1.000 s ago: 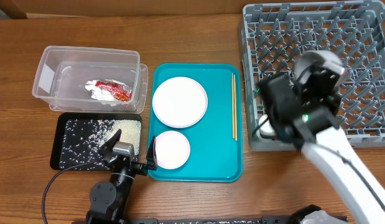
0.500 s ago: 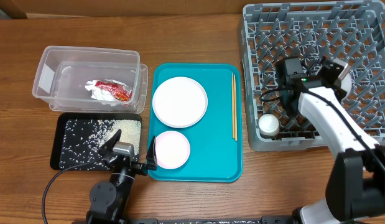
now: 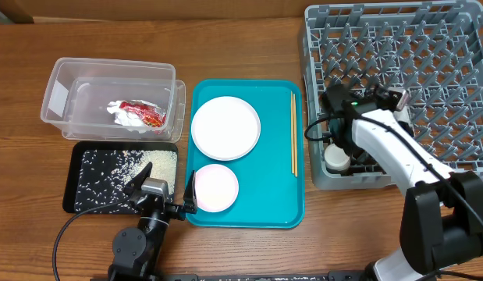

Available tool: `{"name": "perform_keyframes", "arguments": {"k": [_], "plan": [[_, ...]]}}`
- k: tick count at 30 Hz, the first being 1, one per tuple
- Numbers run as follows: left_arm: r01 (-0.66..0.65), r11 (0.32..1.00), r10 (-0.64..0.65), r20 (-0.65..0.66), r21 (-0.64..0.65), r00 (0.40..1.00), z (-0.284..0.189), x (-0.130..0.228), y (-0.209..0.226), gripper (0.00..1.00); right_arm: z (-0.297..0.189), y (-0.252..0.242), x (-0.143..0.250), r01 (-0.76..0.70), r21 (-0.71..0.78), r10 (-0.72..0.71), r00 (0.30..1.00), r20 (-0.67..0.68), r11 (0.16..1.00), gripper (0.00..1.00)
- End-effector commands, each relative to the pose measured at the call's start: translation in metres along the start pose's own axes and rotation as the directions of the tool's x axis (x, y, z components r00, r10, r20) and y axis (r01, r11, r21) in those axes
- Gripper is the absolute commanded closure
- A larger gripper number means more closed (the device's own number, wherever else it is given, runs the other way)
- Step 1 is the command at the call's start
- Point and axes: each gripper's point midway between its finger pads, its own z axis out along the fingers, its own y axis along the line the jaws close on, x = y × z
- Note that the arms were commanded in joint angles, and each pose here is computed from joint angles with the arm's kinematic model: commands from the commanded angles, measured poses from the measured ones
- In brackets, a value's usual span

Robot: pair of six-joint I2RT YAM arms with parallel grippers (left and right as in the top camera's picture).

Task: Sort waste into correct bins and load items into the dishwasher
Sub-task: 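Place the small white bowl into the grey rack with the right gripper, then grasp the pink bowl on the teal tray with the right gripper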

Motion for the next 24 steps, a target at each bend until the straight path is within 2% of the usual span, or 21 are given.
{"name": "perform_keyframes", "arguments": {"k": [1,4,6,8,10,13,14,19,24], "plan": [[0.006,1.000,-0.006,0.006,0.012,1.000,0.000,0.000,-0.002,0.00,-0.030,0.001,-0.018,-0.102,-0.122,0.101,0.995,-0.016,0.987,0.41],[0.006,1.000,-0.006,0.006,0.012,1.000,0.000,0.000,-0.002,0.00,-0.068,0.011,-0.021,-0.125,-0.301,0.101,0.991,-0.093,0.945,0.37],[0.006,1.000,-0.006,0.006,0.013,1.000,0.000,0.000,-0.002,0.00,-0.106,0.033,-0.015,-0.082,-0.503,0.004,0.988,-0.154,0.861,0.37],[0.006,1.000,-0.006,0.006,0.012,1.000,0.000,0.000,-0.002,0.00,-0.151,0.058,-0.001,-0.027,-0.702,-0.133,0.976,-0.173,0.712,0.37],[0.006,1.000,-0.006,0.006,0.013,1.000,0.000,0.000,-0.002,0.00,-0.198,0.080,0.021,0.005,-0.858,-0.276,0.948,-0.160,0.514,0.37],[0.006,1.000,-0.006,0.006,0.012,1.000,0.000,0.000,-0.002,0.00,-0.263,0.106,0.068,0.003,-0.969,-0.457,0.882,-0.115,0.249,0.37],[0.006,1.000,-0.006,0.006,0.012,1.000,0.000,0.000,-0.002,0.00,-0.272,0.112,0.082,0.015,-0.976,-0.484,0.870,-0.094,0.217,0.35],[0.006,1.000,-0.006,0.006,0.013,1.000,0.000,0.000,-0.002,0.00,-0.291,0.152,0.158,-0.018,-0.970,-0.536,0.831,-0.149,0.242,0.35],[0.006,1.000,-0.006,0.006,0.012,1.000,0.000,0.000,-0.002,0.00,-0.282,0.182,0.197,-0.043,-0.958,-0.540,0.819,-0.196,0.283,0.41]]}}
